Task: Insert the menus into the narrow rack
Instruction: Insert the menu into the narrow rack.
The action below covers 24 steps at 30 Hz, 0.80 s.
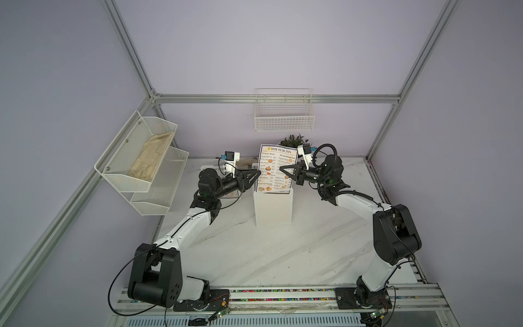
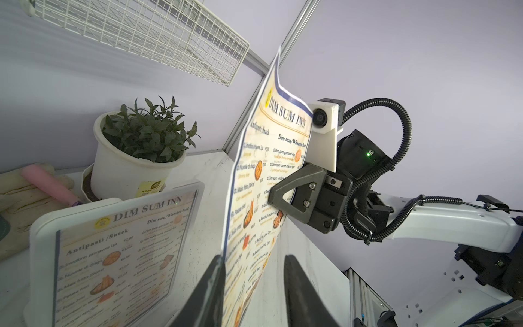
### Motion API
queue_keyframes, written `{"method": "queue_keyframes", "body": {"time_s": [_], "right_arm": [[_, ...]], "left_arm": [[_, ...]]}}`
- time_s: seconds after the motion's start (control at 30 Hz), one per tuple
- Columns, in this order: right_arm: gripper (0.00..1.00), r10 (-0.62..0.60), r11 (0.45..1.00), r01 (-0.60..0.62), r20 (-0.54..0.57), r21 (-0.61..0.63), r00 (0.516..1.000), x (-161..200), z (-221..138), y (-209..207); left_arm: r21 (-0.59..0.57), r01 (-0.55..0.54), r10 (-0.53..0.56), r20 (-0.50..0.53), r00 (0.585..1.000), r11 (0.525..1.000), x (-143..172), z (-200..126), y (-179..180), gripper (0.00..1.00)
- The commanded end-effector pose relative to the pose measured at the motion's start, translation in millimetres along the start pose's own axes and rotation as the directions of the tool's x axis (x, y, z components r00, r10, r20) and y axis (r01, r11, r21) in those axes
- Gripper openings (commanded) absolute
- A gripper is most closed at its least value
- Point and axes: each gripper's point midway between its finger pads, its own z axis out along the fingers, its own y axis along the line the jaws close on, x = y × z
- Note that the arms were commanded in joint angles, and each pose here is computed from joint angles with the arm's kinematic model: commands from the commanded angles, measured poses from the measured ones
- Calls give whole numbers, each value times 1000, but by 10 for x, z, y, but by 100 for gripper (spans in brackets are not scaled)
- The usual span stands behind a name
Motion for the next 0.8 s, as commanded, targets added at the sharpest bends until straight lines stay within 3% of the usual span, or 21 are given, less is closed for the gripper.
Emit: {"method": "queue_keyframes", "body": {"time_s": [0.0, 0.7, 0.77], "right_arm": [[0, -55, 998, 54, -19, -32, 998, -108, -21, 121], [0, -41, 996, 36, -59, -83, 997, 94, 1, 170], [0, -42, 996, 37, -61, -86, 997, 109, 8, 193]], "left_arm": [[52, -88, 86, 41, 995, 995, -198, -29, -184, 37], [69, -80, 79, 17, 997, 994, -117, 11, -136, 37], [66, -80, 79, 18, 997, 995, -115, 15, -128, 34]]}}
